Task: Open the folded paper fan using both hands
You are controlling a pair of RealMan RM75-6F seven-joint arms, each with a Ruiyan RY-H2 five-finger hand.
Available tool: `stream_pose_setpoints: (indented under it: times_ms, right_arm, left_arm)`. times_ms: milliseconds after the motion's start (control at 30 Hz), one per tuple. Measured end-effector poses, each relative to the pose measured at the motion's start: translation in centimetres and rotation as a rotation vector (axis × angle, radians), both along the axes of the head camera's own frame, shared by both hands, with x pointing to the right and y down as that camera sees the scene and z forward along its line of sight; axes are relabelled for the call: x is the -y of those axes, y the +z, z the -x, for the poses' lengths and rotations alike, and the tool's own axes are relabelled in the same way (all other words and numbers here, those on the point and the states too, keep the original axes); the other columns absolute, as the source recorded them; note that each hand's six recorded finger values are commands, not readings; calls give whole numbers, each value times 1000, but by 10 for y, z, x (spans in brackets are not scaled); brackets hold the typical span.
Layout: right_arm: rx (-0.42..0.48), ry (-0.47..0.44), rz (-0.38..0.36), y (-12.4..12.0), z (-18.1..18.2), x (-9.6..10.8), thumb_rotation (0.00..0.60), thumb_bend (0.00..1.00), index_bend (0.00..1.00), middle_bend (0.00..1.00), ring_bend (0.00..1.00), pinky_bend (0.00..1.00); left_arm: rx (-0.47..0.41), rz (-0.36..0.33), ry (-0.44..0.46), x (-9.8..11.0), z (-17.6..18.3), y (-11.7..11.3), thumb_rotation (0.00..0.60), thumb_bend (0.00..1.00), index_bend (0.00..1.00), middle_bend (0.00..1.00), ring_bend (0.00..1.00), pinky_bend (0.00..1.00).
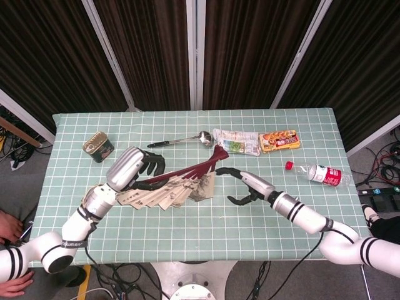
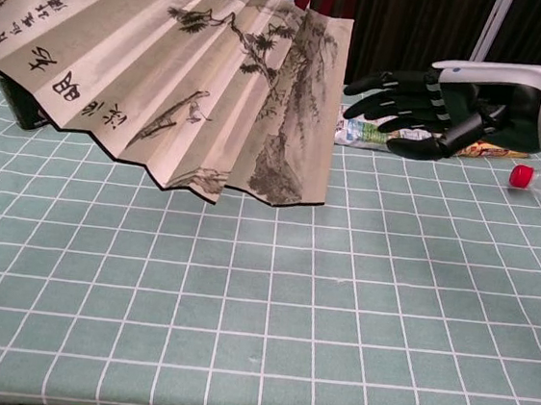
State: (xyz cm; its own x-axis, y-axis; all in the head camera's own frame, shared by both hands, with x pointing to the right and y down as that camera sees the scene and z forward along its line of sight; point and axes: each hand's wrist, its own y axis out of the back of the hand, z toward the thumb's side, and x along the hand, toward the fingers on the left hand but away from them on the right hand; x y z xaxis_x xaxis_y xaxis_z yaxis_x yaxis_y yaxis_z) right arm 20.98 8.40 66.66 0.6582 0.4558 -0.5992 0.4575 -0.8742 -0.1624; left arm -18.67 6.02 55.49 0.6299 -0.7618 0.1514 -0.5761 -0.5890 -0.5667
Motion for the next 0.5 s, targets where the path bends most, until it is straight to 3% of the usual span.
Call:
stream_pose_setpoints:
  times_ms: [333,433,500]
  right_arm:
    - [24,-48,37,4,48,10,600,407,225,165,0,0]
    - [36,-55,42,5,60,12,600,497,342,200,13,0]
    - [31,-57,27,6,62,15,600,563,475,239,39,0]
  left_arm:
    - [-9,-17,6,0,-3,-4,600,307,674,724,739,809]
    - [-9,-20,3,1,-2,-4,600,307,674,724,738,809]
    - [-8,-23,2,1,0,-5,600,307,674,724,738,808]
